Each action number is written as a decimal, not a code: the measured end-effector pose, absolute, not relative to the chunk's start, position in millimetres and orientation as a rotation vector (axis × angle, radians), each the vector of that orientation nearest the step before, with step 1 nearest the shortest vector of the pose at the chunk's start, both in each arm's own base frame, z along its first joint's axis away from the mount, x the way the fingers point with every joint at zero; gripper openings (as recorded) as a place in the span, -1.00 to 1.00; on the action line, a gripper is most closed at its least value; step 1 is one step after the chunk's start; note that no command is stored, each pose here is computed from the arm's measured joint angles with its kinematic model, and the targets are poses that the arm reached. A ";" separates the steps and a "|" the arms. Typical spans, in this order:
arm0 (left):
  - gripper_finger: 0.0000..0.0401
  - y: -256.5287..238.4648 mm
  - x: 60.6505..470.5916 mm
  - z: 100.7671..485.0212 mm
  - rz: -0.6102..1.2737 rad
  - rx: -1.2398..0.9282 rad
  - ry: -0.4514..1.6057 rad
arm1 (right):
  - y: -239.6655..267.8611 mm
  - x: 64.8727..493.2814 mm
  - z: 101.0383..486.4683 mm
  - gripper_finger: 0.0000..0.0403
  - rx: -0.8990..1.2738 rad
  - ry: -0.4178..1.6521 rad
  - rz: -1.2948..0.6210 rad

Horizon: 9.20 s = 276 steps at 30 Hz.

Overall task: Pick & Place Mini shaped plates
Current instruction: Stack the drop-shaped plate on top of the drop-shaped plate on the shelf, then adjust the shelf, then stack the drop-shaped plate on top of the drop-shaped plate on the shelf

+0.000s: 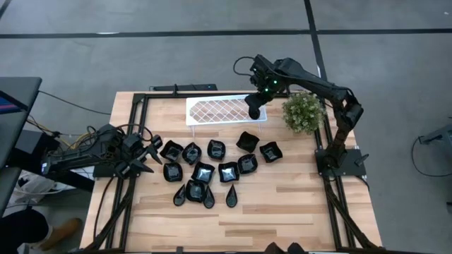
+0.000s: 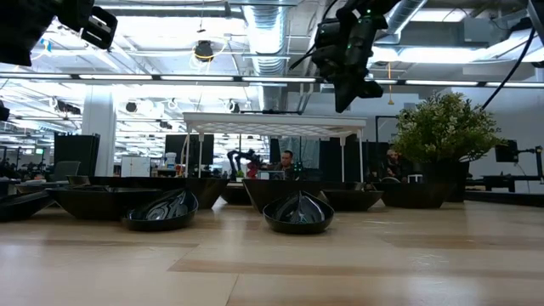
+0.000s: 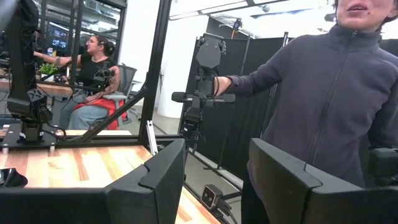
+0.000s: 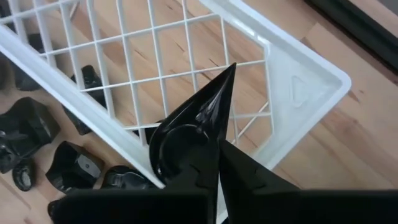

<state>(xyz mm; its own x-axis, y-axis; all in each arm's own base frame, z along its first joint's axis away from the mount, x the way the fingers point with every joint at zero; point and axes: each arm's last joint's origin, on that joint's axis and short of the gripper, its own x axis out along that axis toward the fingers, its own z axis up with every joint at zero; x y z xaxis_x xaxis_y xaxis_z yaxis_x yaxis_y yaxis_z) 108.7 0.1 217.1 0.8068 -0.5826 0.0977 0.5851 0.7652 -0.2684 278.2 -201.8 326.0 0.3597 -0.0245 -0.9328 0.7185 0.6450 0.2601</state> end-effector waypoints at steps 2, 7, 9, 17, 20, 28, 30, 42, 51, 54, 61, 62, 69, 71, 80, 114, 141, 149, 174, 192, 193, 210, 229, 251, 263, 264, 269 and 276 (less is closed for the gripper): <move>-0.09 0.1 108.7 217.2 -0.634 -0.295 -0.009 | -200.0 275.8 330.3 -0.98 0.740 1.099 -0.545; -0.09 0.1 108.7 217.1 -0.634 -0.295 -0.009 | -195.3 278.9 338.3 -0.98 0.699 1.042 -0.539; -0.09 0.1 108.7 217.1 -0.634 -0.295 -0.009 | -191.3 283.3 341.7 -0.98 0.670 1.011 -0.519; -0.09 0.1 108.6 217.5 -0.635 -0.292 -0.013 | -159.4 298.3 347.4 -0.99 0.600 1.020 -0.445; -0.09 0.0 108.6 217.8 -0.636 -0.291 -0.015 | -141.8 297.2 352.3 -1.00 0.580 1.047 -0.485; -0.09 0.0 108.5 218.4 -0.637 -0.288 -0.021 | -93.5 276.8 379.4 -1.00 0.583 1.028 -0.587; -0.09 0.0 108.5 218.4 -0.637 -0.287 -0.022 | -81.0 269.7 385.9 -1.00 0.570 1.019 -0.624; -0.09 0.1 108.5 218.5 -0.637 -0.287 -0.022 | -27.2 237.1 406.7 -1.00 0.604 0.987 -0.692; -0.09 0.0 108.4 218.7 -0.637 -0.286 -0.025 | 23.7 251.5 389.6 -1.00 0.667 1.033 -0.662; -0.09 0.0 108.3 218.9 -0.637 -0.285 -0.027 | 44.4 257.0 371.4 -1.00 0.701 1.046 -0.653; -0.09 0.0 108.2 219.1 -0.638 -0.289 -0.027 | 88.5 270.1 332.9 -1.00 0.790 0.975 -0.538; -0.09 0.0 108.2 219.1 -0.638 -0.300 -0.023 | 93.7 271.5 328.9 -1.00 0.801 0.961 -0.517; -0.09 0.0 108.2 219.0 -0.639 -0.332 -0.013 | 126.4 273.4 302.2 -1.00 0.833 0.910 -0.371; -0.09 0.0 108.2 219.1 -0.639 -0.331 -0.013 | 133.8 273.9 295.2 -1.00 0.859 0.886 -0.336; -0.09 0.0 108.3 219.1 -0.639 -0.329 -0.013 | 155.9 276.1 273.2 -1.00 0.955 0.777 -0.184; -0.09 -1.2 110.0 216.5 -0.711 -0.328 0.027 | 1.6 417.8 298.1 -1.00 0.525 0.797 0.095; -0.09 -1.7 109.3 216.4 -0.741 -0.321 0.033 | -52.4 456.2 287.4 -1.00 0.103 0.876 0.013; -0.09 -1.5 109.5 216.4 -0.733 -0.275 0.013 | -59.4 455.9 285.5 -1.00 0.024 0.886 -0.025; -0.09 -1.4 109.6 216.5 -0.726 -0.272 0.010 | -96.3 453.2 284.5 -1.00 0.031 0.863 -0.113; -0.09 -1.4 109.6 216.5 -0.726 -0.272 0.010 | -103.5 457.2 270.3 -1.00 0.037 0.890 -0.074; -0.09 -1.4 109.6 216.5 -0.726 -0.272 0.010 | -103.6 457.3 268.4 -1.00 0.038 0.896 -0.073; -0.09 -1.3 109.6 216.5 -0.725 -0.272 0.010 | -110.0 460.4 273.6 -1.00 0.007 0.835 -0.101; -0.09 -1.4 109.6 216.5 -0.726 -0.272 0.010 | -120.3 458.0 273.8 -1.00 0.014 0.835 -0.145; -0.09 -1.4 109.8 216.2 -0.726 -0.273 0.012 | -4.1 433.8 310.8 -1.00 0.090 0.949 0.067; -0.09 -1.4 110.7 215.0 -0.733 -0.292 0.028 | 72.2 384.6 330.6 -1.00 0.261 1.181 0.032; -0.09 -1.3 110.8 215.0 -0.733 -0.293 0.028 | 78.7 380.1 328.4 -1.00 0.258 1.220 0.012; -0.09 -1.4 110.7 215.0 -0.733 -0.293 0.028 | 110.8 362.4 315.8 -1.00 0.254 1.342 -0.077; -0.09 -1.4 110.7 215.0 -0.733 -0.293 0.028 | 149.5 341.9 299.5 -1.00 0.278 1.420 -0.156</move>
<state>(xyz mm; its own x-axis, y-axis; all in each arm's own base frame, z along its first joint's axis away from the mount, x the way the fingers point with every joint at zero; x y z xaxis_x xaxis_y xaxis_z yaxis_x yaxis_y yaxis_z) 110.7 -1.4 215.0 0.7447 -0.6631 0.0763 0.6552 0.7043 -0.2734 341.9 149.5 299.5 0.1473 0.0584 -0.9874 0.2713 0.9576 0.0971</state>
